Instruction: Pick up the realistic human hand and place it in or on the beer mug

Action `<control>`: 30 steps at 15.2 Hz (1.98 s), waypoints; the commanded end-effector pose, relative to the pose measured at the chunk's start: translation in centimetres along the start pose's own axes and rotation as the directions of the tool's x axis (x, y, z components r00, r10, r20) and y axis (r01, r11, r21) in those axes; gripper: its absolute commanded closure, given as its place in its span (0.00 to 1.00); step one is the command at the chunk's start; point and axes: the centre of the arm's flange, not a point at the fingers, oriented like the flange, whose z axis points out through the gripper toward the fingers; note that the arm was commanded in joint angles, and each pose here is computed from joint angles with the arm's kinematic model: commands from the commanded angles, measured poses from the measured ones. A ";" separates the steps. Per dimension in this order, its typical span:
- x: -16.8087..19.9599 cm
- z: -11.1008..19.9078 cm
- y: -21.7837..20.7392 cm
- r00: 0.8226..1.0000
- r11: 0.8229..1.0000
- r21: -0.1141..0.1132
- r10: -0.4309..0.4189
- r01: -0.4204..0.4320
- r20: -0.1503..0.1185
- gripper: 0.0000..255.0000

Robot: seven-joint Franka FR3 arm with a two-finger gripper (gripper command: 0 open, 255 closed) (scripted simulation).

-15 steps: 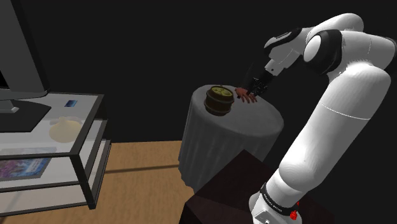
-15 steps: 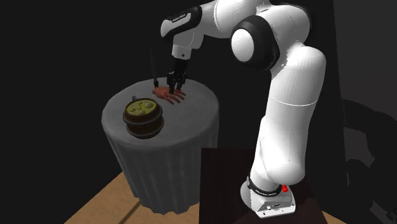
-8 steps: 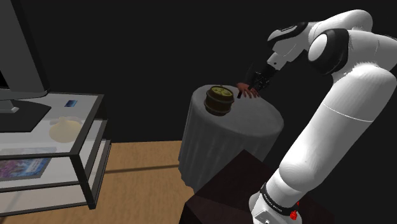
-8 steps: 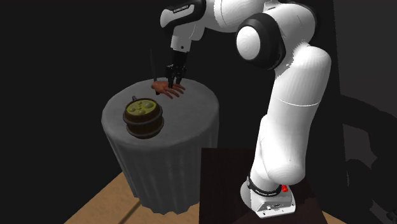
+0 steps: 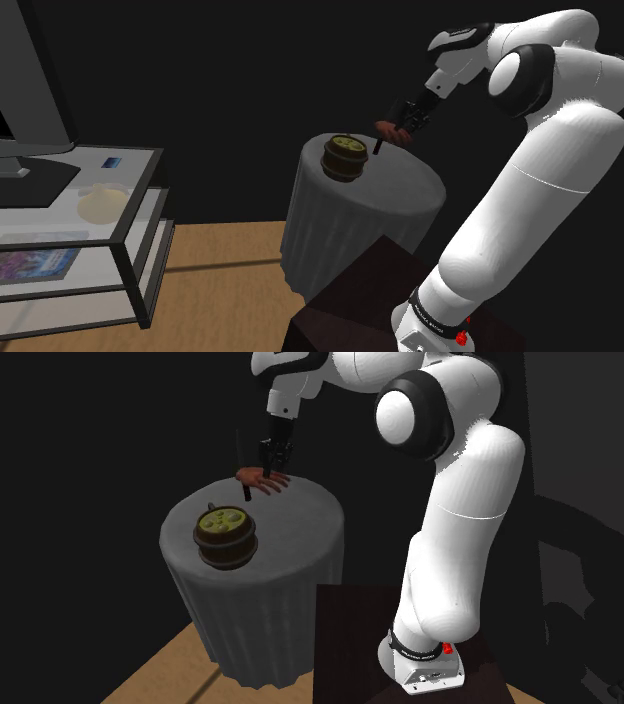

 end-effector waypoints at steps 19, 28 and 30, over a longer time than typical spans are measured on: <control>6.6 3.3 -15.1 1.000 1.000 0.000 0.000 0.000 0.000 1.00; 6.5 7.7 -13.3 1.000 1.000 0.000 0.000 0.000 0.000 1.00; 6.5 8.7 -12.9 1.000 1.000 0.000 0.000 0.000 0.000 1.00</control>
